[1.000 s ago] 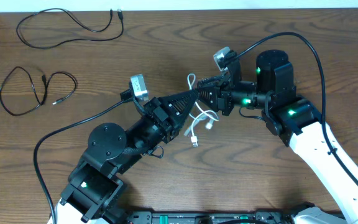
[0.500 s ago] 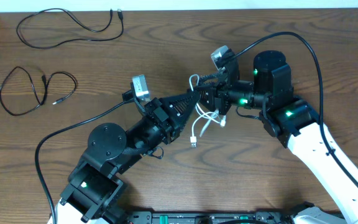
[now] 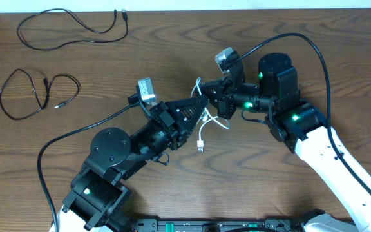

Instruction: Untangle cables

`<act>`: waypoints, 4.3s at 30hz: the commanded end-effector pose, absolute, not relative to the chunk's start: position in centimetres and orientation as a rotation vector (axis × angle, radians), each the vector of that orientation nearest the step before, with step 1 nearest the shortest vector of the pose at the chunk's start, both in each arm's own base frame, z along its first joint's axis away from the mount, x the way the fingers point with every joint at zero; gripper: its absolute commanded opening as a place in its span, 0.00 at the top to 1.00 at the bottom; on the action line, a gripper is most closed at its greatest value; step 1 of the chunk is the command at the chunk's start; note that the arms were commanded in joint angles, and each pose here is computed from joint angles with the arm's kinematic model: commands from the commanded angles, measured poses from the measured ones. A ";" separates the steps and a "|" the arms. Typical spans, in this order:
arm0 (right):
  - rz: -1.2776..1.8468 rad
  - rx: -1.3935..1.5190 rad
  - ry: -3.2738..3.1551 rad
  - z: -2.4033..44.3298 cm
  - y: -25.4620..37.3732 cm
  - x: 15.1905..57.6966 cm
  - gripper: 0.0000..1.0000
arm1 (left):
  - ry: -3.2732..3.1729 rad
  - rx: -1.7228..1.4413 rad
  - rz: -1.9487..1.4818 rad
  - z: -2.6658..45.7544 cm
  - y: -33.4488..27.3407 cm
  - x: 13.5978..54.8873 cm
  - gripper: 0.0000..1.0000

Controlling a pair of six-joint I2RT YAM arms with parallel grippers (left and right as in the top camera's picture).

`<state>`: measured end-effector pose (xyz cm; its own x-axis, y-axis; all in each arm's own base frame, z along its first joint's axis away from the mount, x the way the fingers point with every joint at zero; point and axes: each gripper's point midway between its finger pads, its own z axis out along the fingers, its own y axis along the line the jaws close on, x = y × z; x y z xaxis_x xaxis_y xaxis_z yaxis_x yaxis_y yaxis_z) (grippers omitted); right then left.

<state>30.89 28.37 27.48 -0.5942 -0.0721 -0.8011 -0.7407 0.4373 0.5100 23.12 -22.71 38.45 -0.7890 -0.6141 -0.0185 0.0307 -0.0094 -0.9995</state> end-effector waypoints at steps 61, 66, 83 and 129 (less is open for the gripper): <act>1.360 -0.416 2.006 29.9 25.8 32.5 0.99 | 2.117 -0.703 -0.899 25.7 -15.5 25.9 0.58; 1.435 -0.316 2.041 30.2 25.3 32.7 0.99 | 2.153 -0.309 -0.852 26.3 -17.6 26.0 0.57; 1.713 -0.308 2.060 32.2 26.5 30.1 0.99 | 2.016 0.061 -1.033 29.7 -22.8 26.7 0.62; 1.517 -0.280 2.107 29.3 23.1 32.3 0.18 | 1.967 0.049 -0.999 30.4 -22.5 27.5 0.92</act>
